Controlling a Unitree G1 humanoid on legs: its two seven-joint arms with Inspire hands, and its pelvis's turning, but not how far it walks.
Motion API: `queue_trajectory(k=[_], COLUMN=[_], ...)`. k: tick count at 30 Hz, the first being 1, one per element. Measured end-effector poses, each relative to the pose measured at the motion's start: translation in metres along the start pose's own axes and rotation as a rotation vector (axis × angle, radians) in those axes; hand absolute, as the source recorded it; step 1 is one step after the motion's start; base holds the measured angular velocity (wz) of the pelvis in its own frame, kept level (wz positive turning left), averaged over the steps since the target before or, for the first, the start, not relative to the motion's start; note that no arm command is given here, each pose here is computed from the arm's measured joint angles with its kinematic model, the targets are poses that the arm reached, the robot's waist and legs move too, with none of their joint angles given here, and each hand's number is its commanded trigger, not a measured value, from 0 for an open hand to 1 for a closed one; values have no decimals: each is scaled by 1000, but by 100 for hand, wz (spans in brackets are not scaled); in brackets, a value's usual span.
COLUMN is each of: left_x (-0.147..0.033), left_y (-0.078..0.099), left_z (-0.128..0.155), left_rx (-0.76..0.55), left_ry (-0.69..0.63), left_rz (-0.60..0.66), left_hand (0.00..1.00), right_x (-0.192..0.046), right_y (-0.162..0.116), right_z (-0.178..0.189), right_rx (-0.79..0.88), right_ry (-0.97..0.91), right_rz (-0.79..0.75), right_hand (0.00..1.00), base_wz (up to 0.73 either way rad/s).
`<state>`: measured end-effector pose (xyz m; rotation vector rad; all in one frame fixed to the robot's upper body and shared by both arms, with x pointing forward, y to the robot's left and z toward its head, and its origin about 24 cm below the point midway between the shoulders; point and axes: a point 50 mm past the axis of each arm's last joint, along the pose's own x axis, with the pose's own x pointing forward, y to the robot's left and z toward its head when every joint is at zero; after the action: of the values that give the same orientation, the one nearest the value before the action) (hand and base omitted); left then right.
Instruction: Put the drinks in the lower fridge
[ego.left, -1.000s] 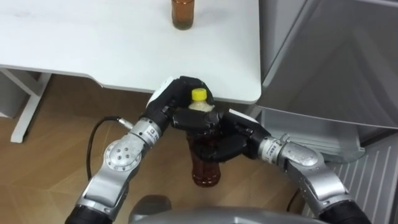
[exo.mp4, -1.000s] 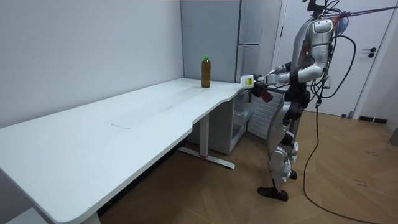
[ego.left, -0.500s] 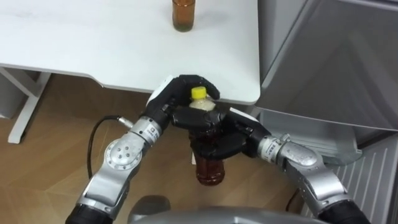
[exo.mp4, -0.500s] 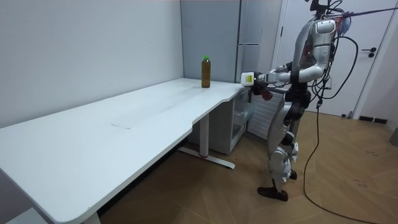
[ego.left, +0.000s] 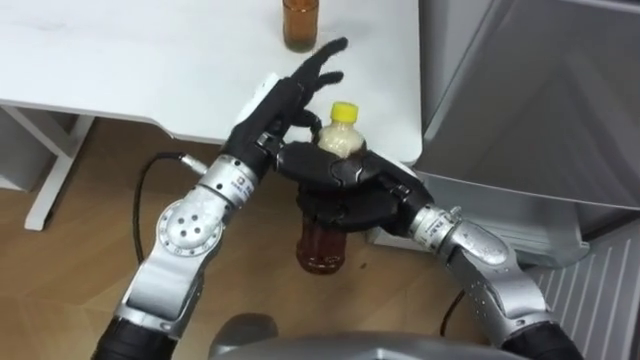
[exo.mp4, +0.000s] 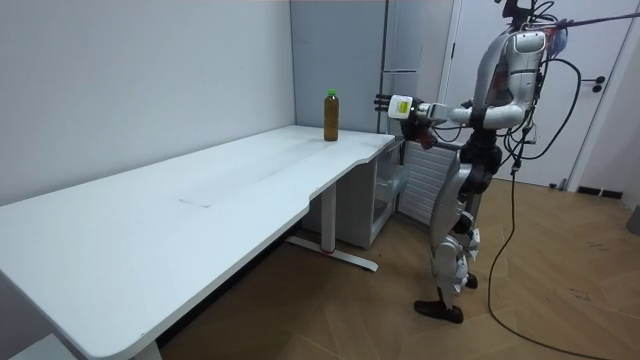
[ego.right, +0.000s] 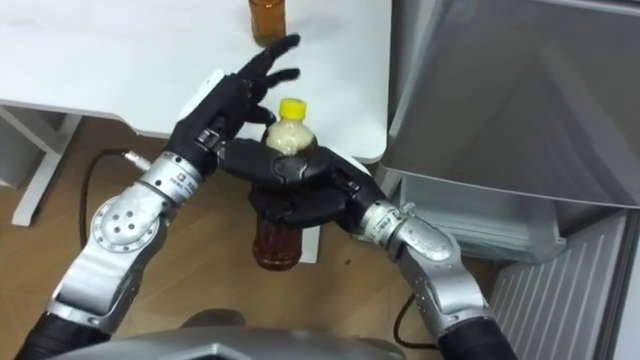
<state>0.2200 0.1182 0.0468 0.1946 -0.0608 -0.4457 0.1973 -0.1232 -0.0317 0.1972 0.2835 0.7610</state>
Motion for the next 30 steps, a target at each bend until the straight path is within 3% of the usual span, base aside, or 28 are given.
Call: queue_trajectory(k=[3, 6, 8, 11, 18, 26, 30], left_x=[-1, -4, -13, -24, -34, -67, -74], left_y=[5, 16, 32, 48, 64, 94, 100], left_z=[13, 38, 70, 91, 95, 114, 114], left_rx=[30, 62, 89, 93, 73, 208, 195], left_ry=[-51, -205, -389, -543, -574, -703, -719], left_rz=[8, 78, 214, 362, 563, 940, 1042], left_hand=[0, 0, 0, 0, 0, 0, 0], right_x=[-1, -4, -18, -30, -42, -55, -59], right_y=[0, 1, 4, 6, 1, 6, 7], right_z=[3, -1, -18, -36, -41, -54, -58], right_rx=[22, 40, 55, 30, -14, 23, 31], right_ry=[-44, -40, 29, 146, 221, 271, 310], right_rz=[7, 10, 0, 12, -1, -20, -20], right_hand=[100, 100, 100, 100, 100, 100, 100], base_wz=[0, -2, 0, 1, 0, 2, 0])
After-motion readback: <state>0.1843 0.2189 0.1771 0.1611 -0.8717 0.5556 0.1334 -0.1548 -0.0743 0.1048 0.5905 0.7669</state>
